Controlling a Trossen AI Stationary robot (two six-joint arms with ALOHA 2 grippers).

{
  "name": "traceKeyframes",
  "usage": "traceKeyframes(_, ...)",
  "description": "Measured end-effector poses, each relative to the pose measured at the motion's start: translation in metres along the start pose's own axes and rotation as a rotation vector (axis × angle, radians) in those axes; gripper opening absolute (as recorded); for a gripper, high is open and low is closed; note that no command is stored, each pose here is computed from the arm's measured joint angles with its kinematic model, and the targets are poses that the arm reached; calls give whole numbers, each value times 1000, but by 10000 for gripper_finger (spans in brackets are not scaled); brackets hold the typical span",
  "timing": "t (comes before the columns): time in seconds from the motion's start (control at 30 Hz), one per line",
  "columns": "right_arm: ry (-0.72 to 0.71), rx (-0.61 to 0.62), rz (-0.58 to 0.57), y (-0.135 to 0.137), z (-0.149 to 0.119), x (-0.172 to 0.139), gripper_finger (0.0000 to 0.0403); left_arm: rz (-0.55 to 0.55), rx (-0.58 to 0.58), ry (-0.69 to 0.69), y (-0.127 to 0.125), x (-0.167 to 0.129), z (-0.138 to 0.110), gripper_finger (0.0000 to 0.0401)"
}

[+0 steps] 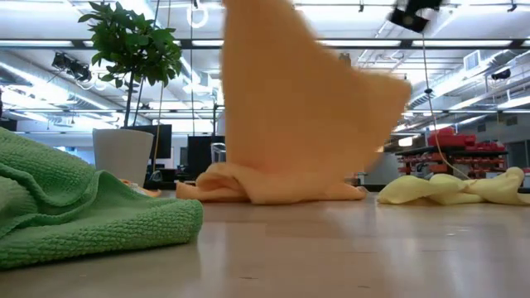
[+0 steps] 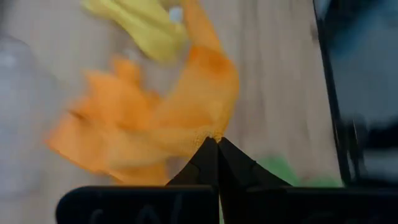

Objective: Fold microfiber towels
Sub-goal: Fold the bottom orange towel on the table

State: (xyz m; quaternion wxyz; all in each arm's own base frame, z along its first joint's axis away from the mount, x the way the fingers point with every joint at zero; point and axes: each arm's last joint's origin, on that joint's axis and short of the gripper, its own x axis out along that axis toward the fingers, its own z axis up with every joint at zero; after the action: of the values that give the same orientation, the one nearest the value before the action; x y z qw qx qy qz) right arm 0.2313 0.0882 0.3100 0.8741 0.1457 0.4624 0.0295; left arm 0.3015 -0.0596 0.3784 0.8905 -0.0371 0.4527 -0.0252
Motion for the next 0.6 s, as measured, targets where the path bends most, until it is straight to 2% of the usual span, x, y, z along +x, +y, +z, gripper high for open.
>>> traceKeyframes(0.1, -16, 117, 106, 28, -33, 46, 0, -21, 34, 97, -28, 42, -33, 1)
traceKeyframes(0.2, -73, 253, 199, 47, -59, 87, 0, -52, 7, 102, -47, 87, -71, 1)
traceKeyframes(0.27, -90, 323, 205, 54, -70, 106, 1, -77, -41, 81, -54, 109, -94, 1)
traceKeyframes(0.33, -108, 367, 175, 58, -74, 122, 6, -108, -104, 48, -59, 124, -111, 1)
traceKeyframes(0.4, -133, 378, 100, 59, -73, 135, 18, -117, -152, 51, -59, 133, -127, 1)
traceKeyframes(0.5, -175, 386, 34, 58, -60, 152, 45, -137, -172, 54, -61, 138, -137, 1)
traceKeyframes(0.6, -181, 358, 22, 58, -41, 165, 78, -132, -183, 77, -61, 139, -141, 2)
